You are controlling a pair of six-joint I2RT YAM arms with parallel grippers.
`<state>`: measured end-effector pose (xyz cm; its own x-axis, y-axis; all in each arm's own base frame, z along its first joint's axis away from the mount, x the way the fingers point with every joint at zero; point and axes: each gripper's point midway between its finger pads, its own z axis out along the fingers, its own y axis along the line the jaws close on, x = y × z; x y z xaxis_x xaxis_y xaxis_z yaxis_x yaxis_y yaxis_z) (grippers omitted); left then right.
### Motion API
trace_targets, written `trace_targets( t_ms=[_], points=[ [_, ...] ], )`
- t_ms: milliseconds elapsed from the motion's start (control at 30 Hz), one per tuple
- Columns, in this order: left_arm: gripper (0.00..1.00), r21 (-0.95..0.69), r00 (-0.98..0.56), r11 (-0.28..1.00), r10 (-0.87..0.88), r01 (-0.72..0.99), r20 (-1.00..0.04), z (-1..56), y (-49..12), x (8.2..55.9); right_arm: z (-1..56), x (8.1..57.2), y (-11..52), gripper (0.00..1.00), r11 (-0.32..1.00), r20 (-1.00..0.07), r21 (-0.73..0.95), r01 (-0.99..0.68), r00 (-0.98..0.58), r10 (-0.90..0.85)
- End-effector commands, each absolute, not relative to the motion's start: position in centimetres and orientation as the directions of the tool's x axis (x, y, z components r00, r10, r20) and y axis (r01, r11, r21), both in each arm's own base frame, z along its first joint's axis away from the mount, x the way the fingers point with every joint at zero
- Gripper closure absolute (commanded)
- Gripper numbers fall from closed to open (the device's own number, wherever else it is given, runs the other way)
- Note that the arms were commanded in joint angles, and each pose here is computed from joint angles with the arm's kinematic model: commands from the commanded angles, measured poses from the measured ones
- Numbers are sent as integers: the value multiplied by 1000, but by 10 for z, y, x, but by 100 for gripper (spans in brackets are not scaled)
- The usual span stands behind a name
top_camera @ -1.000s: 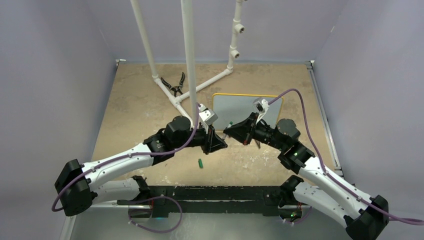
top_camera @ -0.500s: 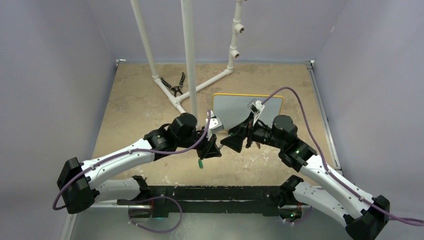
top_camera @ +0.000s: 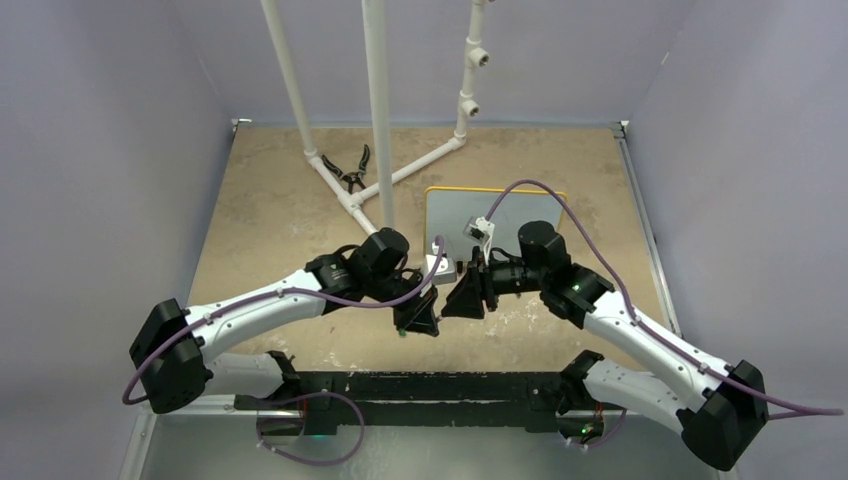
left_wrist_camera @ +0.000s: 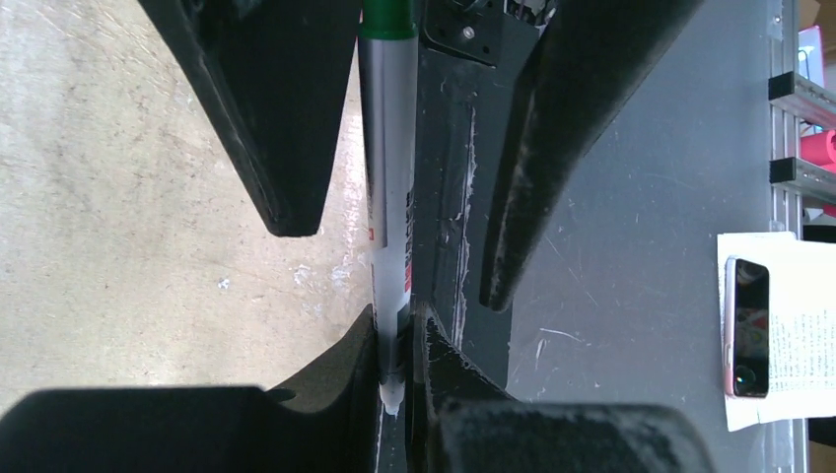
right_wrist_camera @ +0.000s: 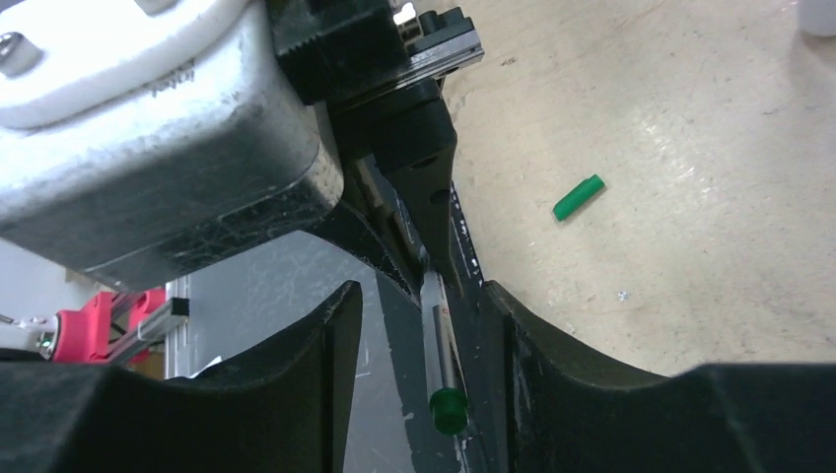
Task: Write a sentence on the whiteboard
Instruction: Move the whiteboard stand to the center of the board.
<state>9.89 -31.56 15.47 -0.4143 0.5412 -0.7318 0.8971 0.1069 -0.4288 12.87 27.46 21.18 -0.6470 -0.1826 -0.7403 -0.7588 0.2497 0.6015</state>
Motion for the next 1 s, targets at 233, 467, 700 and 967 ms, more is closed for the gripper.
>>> trace_targets(
  t_ms=[233,467,700,967],
  points=[
    [100,-429,-371,13,524,903,-766,174,-329,98,212,114,280,65,134,-743,611,-780,-624,-242],
    [100,-430,-373,15,525,902,-765,174,-332,100,203,110,278,81,141,-731,616,-775,-629,-265],
    [92,-402,-377,63,502,913,-778,179,-335,111,203,112,275,100,171,-740,601,-780,-625,-250],
    [40,-242,-378,368,362,898,-852,205,-328,172,215,178,244,100,572,-816,460,-679,-577,-29]
  ],
)
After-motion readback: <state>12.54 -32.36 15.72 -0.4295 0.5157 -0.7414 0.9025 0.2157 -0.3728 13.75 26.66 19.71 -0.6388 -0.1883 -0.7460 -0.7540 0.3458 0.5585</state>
